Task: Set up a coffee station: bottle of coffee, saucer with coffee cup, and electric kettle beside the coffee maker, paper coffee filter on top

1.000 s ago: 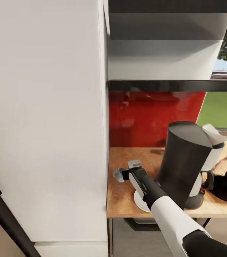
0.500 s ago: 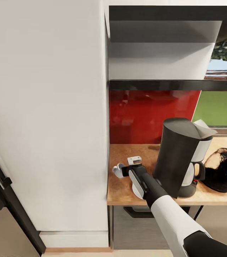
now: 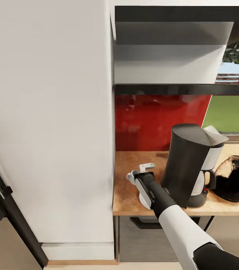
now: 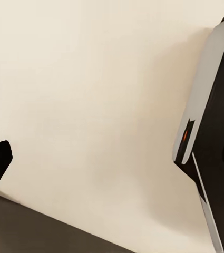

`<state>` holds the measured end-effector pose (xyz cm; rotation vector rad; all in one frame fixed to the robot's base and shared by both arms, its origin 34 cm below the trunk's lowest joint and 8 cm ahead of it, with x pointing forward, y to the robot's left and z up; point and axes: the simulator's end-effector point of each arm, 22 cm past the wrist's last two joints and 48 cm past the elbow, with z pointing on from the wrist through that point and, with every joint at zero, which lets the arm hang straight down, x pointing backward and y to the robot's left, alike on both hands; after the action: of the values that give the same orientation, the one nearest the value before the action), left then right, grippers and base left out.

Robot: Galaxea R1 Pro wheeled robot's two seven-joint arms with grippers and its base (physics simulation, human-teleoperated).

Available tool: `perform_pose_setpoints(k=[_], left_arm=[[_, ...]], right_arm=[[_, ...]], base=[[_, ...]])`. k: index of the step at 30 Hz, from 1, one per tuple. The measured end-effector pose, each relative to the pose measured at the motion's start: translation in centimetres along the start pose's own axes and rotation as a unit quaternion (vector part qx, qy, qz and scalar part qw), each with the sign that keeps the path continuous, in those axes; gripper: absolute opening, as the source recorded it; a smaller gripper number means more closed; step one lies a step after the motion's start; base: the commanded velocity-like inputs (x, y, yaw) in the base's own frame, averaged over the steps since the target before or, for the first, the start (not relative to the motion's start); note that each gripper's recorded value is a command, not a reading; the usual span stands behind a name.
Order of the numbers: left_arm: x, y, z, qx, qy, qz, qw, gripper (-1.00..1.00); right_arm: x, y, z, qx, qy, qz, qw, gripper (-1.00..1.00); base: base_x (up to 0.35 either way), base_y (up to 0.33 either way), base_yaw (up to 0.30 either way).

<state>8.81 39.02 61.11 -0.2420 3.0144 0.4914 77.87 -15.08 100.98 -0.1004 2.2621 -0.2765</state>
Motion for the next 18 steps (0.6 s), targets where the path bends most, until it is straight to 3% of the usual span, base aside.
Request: perform_pose_setpoints(k=[8, 15, 18], left_arm=[[-0.01, 0.25, 0.03, -0.003, 0.001, 0.0, 1.0, 1.0], [-0.14, 0.16, 0.03, -0.003, -0.001, -0.001, 1.0, 1.0], [-0.18, 0.24, 0.05, -0.003, -0.001, -0.001, 1.0, 1.0]], right_arm=[[0.02, -0.09, 0.05, 0.003, 0.0, -0.001, 1.0, -1.0], [0.07, -0.15, 0.03, 0.004, 0.001, -0.001, 1.0, -1.0], [0.09, -0.18, 0.04, 0.004, 0.001, 0.0, 1.0, -1.0]], base=[[-0.178, 0.125, 0.0], [-0.031, 0.024, -0.004], [-0.002, 0.001, -0.165]])
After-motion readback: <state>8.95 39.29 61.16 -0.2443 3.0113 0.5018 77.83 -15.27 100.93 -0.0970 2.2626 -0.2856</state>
